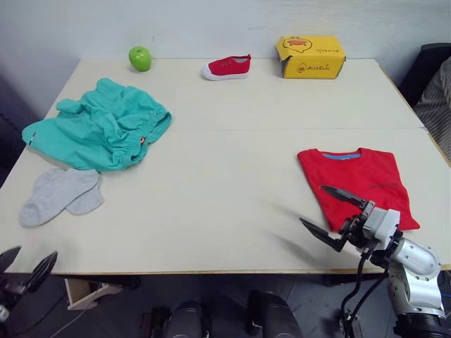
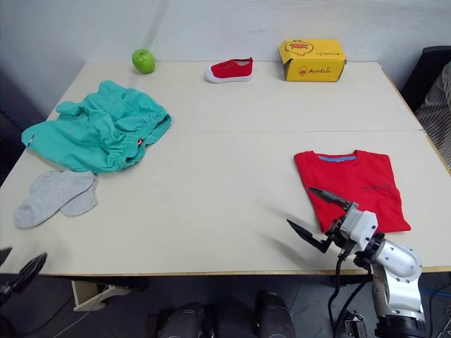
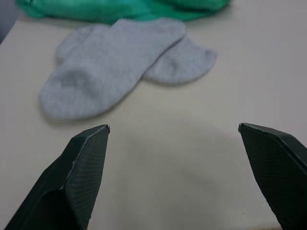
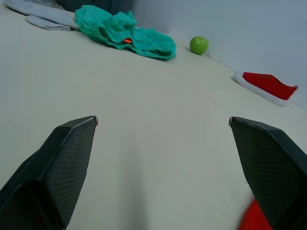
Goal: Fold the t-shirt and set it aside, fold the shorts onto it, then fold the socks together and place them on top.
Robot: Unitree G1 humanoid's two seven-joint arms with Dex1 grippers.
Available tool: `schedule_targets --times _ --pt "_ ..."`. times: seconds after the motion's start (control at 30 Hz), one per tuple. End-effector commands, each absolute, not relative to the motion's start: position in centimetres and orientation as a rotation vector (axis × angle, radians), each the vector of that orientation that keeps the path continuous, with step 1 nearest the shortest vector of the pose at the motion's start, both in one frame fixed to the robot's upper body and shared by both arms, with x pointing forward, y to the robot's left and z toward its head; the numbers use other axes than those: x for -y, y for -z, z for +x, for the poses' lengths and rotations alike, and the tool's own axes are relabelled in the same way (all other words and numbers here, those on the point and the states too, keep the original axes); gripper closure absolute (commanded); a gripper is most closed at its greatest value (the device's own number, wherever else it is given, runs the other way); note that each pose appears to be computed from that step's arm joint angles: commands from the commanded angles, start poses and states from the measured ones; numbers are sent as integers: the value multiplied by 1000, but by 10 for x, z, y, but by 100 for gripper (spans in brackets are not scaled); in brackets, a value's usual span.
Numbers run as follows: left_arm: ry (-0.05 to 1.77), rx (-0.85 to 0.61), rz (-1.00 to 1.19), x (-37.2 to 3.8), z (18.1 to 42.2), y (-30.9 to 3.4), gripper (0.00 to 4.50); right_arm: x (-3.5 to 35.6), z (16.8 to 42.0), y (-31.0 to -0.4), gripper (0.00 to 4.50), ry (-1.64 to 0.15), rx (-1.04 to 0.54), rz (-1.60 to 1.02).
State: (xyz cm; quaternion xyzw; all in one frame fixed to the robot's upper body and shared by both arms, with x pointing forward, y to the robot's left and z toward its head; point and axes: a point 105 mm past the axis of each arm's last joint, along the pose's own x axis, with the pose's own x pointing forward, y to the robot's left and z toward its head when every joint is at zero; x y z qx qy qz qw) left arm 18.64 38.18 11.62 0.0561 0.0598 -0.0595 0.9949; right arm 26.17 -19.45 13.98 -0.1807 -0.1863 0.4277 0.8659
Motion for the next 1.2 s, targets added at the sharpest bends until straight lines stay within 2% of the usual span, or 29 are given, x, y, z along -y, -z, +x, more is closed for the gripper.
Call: schedule_targets --times 0.03,0.17,0.3,0.4,0.43,0.53,0.57,0.7,0.73,0.9,1.07,1.2 --pt "186 -108 167 -371 222 -135 0 184 264 -165 1 -906 457 -388" --pt "278 -143 229 -352 286 -153 0 165 266 -179 1 -953 470 -332" --pt "362 -204 305 -325 352 -156 0 151 267 -187 1 -984 471 -316" --pt "382 -260 363 -317 379 -151 0 149 267 -188 1 -985 467 -309" --pt "384 -296 365 -316 385 -145 18 149 267 -189 0 -984 467 -306" --pt "364 -339 402 -317 398 -137 87 148 267 -193 0 -976 473 -299" --pt "366 -324 397 -316 401 -139 129 149 267 -193 0 -969 476 -298" --pt "476 -259 451 -297 409 -151 252 154 268 -192 0 -940 467 -300" --pt "504 -227 455 -291 411 -158 289 157 268 -191 0 -932 460 -302" --pt "579 98 481 -246 431 -237 444 169 269 -185 0 -890 429 -311" --pt "796 223 554 -182 433 -275 448 181 266 -181 0 -865 392 -334" --pt "1125 189 594 -129 413 -265 448 196 263 -184 0 -855 347 -369"
